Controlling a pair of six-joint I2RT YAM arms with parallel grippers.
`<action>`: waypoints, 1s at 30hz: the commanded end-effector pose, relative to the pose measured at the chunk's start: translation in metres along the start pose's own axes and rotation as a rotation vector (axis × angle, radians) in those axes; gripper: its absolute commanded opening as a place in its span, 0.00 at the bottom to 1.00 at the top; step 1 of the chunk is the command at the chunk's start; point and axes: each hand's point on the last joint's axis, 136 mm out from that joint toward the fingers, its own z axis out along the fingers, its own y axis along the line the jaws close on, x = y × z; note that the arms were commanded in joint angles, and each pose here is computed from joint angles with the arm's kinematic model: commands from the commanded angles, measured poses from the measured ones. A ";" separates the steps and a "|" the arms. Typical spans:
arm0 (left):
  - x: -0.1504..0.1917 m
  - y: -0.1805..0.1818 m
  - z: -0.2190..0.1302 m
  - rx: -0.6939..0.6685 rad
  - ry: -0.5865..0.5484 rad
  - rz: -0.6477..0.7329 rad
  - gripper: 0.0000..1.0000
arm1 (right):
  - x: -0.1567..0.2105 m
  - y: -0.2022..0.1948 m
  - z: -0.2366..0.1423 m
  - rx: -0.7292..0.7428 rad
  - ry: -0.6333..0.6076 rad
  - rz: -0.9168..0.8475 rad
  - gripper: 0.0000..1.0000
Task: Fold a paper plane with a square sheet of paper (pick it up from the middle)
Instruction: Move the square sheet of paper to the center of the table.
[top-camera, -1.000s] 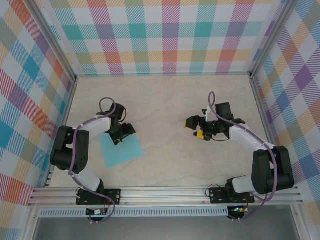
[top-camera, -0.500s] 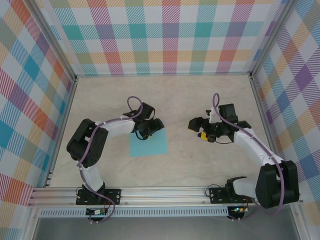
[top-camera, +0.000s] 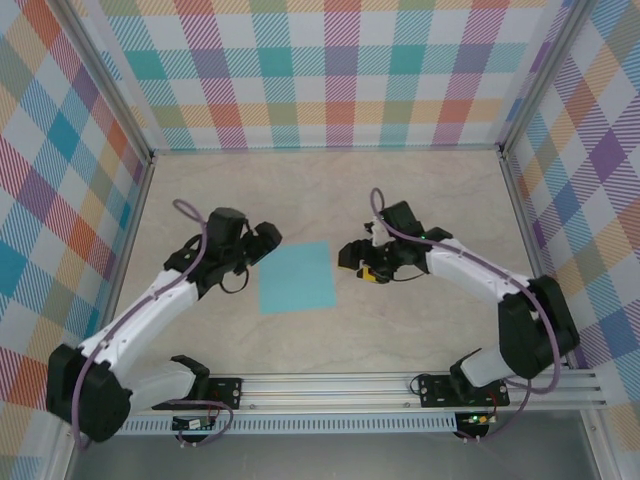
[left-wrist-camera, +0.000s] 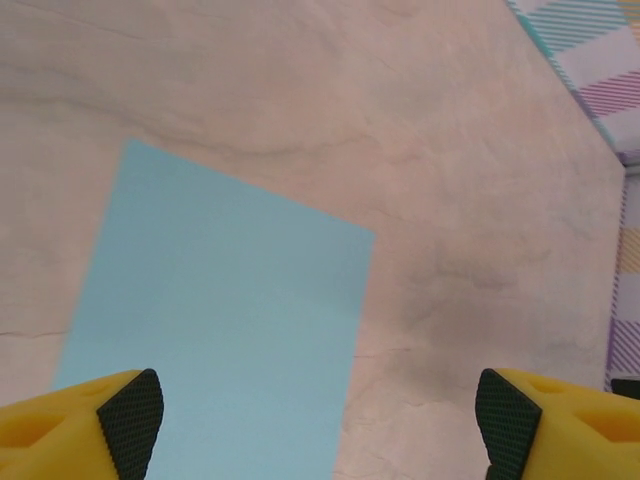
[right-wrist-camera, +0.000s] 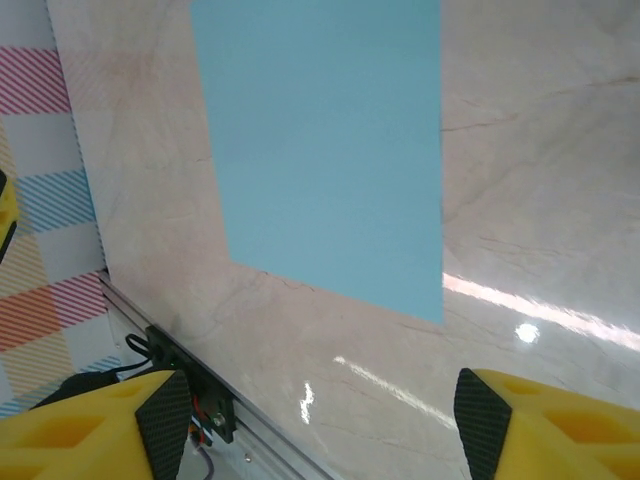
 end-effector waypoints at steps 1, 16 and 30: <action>0.019 0.046 -0.004 -0.092 0.049 0.010 0.85 | -0.012 0.013 0.023 0.038 -0.022 -0.001 0.71; 0.038 0.071 -0.019 -0.051 0.046 0.046 0.91 | -0.017 0.021 0.119 0.163 0.131 0.043 0.65; 0.050 0.049 -0.008 0.080 0.118 0.055 0.92 | 0.006 -0.069 0.099 0.492 0.217 -0.044 0.64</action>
